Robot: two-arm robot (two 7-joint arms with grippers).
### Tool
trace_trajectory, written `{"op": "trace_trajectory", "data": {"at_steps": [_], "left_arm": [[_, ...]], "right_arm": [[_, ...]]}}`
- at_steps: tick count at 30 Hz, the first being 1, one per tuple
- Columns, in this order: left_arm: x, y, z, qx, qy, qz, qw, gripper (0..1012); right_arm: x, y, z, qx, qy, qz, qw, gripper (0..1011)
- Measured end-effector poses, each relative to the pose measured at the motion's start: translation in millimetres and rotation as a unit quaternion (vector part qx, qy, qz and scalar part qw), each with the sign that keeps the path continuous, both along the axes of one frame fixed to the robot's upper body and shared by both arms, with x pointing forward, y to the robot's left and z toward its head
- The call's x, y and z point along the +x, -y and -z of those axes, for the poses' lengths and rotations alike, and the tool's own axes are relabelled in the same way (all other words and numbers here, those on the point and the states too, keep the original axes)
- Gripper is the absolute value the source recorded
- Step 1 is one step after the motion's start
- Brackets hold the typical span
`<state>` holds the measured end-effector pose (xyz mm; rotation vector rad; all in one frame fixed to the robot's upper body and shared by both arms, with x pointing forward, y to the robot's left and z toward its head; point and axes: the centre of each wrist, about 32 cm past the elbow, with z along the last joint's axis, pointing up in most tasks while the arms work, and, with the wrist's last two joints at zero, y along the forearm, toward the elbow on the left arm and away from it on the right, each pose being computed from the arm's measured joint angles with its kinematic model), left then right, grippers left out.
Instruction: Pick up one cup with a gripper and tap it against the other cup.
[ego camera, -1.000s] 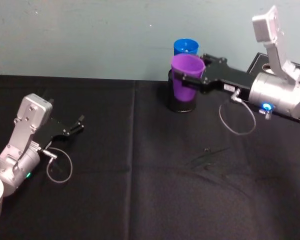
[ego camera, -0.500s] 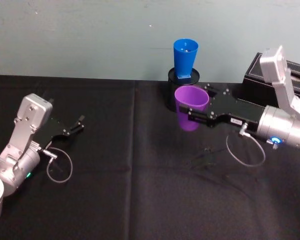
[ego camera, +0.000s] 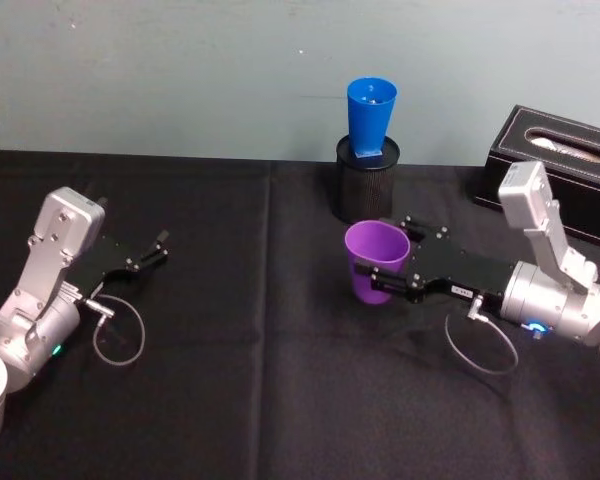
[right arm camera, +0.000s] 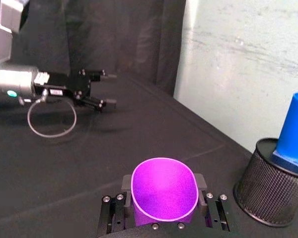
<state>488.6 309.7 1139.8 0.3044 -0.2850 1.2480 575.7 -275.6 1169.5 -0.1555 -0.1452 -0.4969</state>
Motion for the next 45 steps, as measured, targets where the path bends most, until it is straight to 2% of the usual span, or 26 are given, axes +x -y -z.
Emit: {"op": "trace_trajectory", "data": {"at_steps": [11, 21, 25, 34, 45], "left_arm": [[0.0, 0.0, 0.0, 0.0, 0.0, 0.0, 1.0, 1005], [0.0, 0.0, 0.0, 0.0, 0.0, 0.0, 1.0, 1005], [0.0, 0.0, 0.0, 0.0, 0.0, 0.0, 1.0, 1005], [0.0, 0.0, 0.0, 0.0, 0.0, 0.0, 1.0, 1005], [0.0, 0.0, 0.0, 0.0, 0.0, 0.0, 1.0, 1005]], "right_arm": [[-1.2, -1.8, 16.5, -0.027, -0.018, 0.014, 0.9994, 733], [-1.9, -2.0, 22.9, -0.023, -0.034, 0.017, 0.999, 734], [-1.4, -1.4, 24.2, -0.014, -0.042, 0.016, 0.9989, 733], [-1.5, -1.1, 24.2, -0.014, -0.042, 0.015, 0.9989, 734], [-1.7, -1.4, 23.9, -0.015, -0.041, 0.014, 0.999, 1000]]}}
